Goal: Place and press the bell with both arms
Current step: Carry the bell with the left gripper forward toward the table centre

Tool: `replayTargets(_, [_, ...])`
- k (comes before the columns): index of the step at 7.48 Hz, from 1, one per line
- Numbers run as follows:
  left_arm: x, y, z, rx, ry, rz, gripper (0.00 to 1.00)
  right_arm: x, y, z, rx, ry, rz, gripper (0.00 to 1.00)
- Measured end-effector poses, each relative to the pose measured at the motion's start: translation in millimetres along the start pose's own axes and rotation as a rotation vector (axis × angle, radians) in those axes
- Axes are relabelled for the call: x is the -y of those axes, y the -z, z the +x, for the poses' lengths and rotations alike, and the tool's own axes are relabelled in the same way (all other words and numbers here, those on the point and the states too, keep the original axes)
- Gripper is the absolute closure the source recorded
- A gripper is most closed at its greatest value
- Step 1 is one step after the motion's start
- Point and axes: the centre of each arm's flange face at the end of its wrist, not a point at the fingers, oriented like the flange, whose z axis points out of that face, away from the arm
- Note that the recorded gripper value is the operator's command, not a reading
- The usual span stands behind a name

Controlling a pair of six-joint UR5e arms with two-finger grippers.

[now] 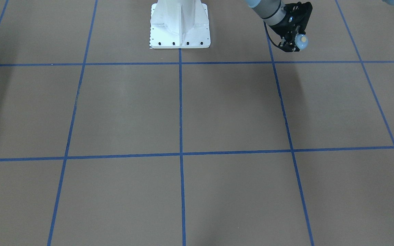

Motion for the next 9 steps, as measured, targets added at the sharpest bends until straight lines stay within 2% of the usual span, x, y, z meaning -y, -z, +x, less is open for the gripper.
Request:
replayTargets(1, [18.5, 17.0, 30.1, -0.117, -0.075, 0.052, 1.0, 0.2, 0.1, -0.6, 0.001, 0.002, 0.001, 0.0])
replayTargets(2, [27.1, 33.4, 55.5, -0.267, -0.136, 0.107, 1.0, 0.8, 0.5, -1.2, 0.001, 0.004, 0.003, 0.0])
replayTargets(3, [28.5, 49.7, 76.9, -0.405, -0.196, 0.151, 1.0, 1.3, 1.2, -2.1, 0.002, 0.006, 0.005, 0.0])
replayTargets(5, [21.3, 71.9, 113.6, -0.634, -0.288, 0.24, 1.0, 3.3, 2.2, -4.5, -0.002, 0.016, 0.007, 0.0])
replayTargets(7, [7.5, 79.9, 143.4, -0.815, -0.389, 0.337, 1.0, 10.2, 6.3, -12.7, 0.001, 0.034, 0.018, 0.0])
replayTargets(9, [-14.5, 78.3, 172.5, -0.977, -0.46, 0.379, 1.0, 24.6, 14.8, -23.9, -0.001, 0.056, 0.039, 0.0])
